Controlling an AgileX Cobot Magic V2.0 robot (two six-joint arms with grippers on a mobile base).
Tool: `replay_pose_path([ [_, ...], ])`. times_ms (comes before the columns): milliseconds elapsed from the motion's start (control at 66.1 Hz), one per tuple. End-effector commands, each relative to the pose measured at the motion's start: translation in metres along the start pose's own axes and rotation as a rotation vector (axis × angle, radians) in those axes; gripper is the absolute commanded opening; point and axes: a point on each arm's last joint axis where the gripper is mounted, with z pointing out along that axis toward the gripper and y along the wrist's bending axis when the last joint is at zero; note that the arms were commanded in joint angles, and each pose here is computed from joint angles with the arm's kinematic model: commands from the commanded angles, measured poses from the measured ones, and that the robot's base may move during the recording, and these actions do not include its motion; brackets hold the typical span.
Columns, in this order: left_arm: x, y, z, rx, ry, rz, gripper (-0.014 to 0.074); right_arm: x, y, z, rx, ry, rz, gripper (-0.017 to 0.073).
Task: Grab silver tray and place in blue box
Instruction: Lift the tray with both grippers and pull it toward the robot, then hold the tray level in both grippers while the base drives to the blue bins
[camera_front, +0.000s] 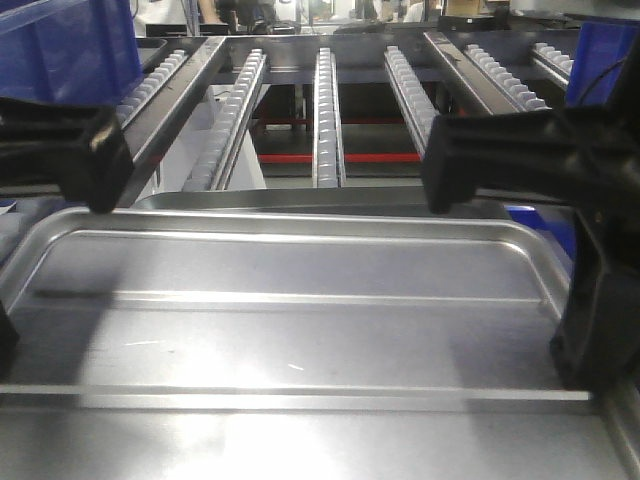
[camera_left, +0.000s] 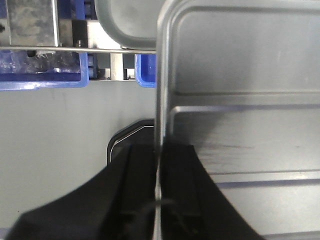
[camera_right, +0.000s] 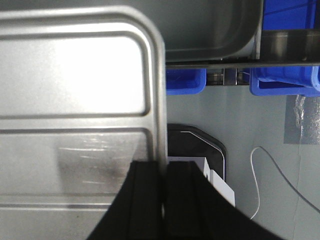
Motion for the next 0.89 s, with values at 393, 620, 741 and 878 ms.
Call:
replay_pose_path([
  [393, -0.0045, 0.0027, -0.0125, -0.002, -0.038, -0.006, -0.0009, -0.0062, -0.0011, -0.0111, -0.016, -0.049, -0.016, 0.006],
  [620, -0.0045, 0.0027, -0.0125, -0.002, -0.038, -0.006, -0.0009, -0.0062, -0.0011, -0.0111, -0.016, -0.049, -0.016, 0.006],
  [741, -0.0045, 0.0027, -0.0125, -0.002, -0.038, -0.006, -0.0009, -0.0062, -0.0011, -0.0111, -0.016, -0.049, -0.016, 0.006],
  [878, -0.0045, 0.0027, -0.0125, -0.002, -0.038, -0.006, -0.0009, -0.0062, -0.0011, -0.0111, -0.016, -0.049, -0.016, 0.006],
])
